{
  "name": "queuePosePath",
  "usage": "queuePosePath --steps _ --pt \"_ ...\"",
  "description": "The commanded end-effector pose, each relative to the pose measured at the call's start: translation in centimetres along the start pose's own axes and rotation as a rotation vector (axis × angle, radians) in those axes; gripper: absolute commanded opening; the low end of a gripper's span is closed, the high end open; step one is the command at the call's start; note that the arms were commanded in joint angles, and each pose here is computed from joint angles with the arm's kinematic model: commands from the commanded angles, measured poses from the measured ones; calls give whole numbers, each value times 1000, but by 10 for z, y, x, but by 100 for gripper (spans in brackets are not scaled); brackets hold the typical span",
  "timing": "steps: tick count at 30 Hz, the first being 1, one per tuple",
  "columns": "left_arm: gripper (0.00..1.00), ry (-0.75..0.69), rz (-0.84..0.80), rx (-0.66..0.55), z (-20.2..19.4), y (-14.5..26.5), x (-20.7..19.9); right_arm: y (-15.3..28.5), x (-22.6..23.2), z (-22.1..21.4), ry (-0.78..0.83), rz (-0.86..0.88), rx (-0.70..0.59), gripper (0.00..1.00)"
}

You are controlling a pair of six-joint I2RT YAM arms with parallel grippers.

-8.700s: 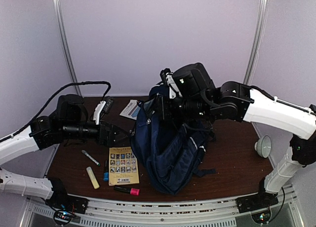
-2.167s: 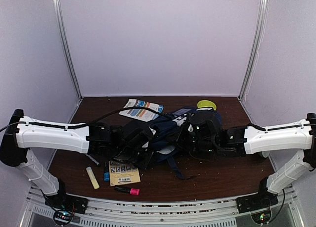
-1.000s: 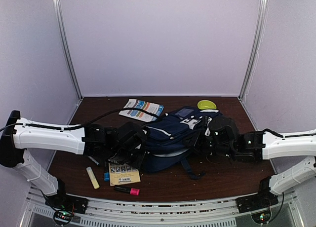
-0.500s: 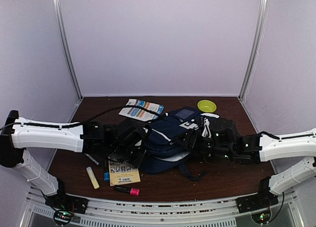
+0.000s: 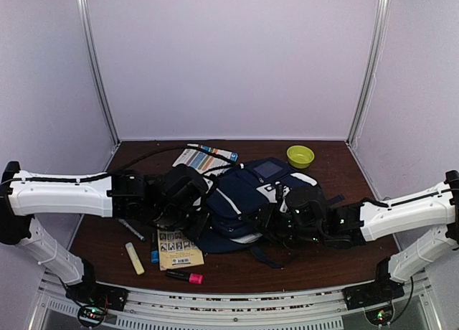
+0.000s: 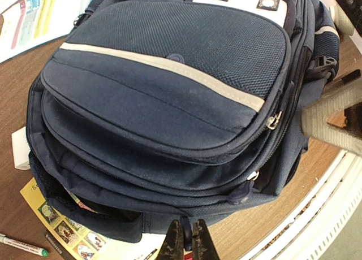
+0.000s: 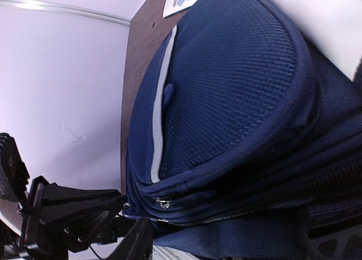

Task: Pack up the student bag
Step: Unzip the largest pocket of the student bag.

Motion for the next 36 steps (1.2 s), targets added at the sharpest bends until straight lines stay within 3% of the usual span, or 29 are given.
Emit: queuePosePath --steps 1,4,15,22,23,27,29,36 --pt "0 12 -72 -117 17 17 -10 7 13 4 20 51 -47 31" --pt "0 15 -60 -119 12 20 -6 18 9 14 60 1 -99 1" --pt "0 40 83 -93 0 8 19 71 -33 65 53 -97 -265 0" --pt "0 15 79 -112 12 1 18 86 -45 74 108 -91 -233 1" --pt "0 8 71 -117 15 3 17 86 -43 72 143 -85 -209 6" --pt "0 -8 43 -145 25 11 13 90 -36 66 285 -100 -110 47" --pt "0 -9 32 -155 29 14 12 93 -36 62 353 -125 -50 59" --pt "0 -2 3 -178 38 17 7 120 -8 44 600 -122 72 77"
Point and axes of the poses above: each gripper's point midway between its finger pads, its own y axis back along the fingers, its own x axis along the line the jaws close on, z = x × y, the point moved 8 cm from there along y, back along the fingers, and after that the axes turned 7 degrees about -y, right-handed, at the moved point
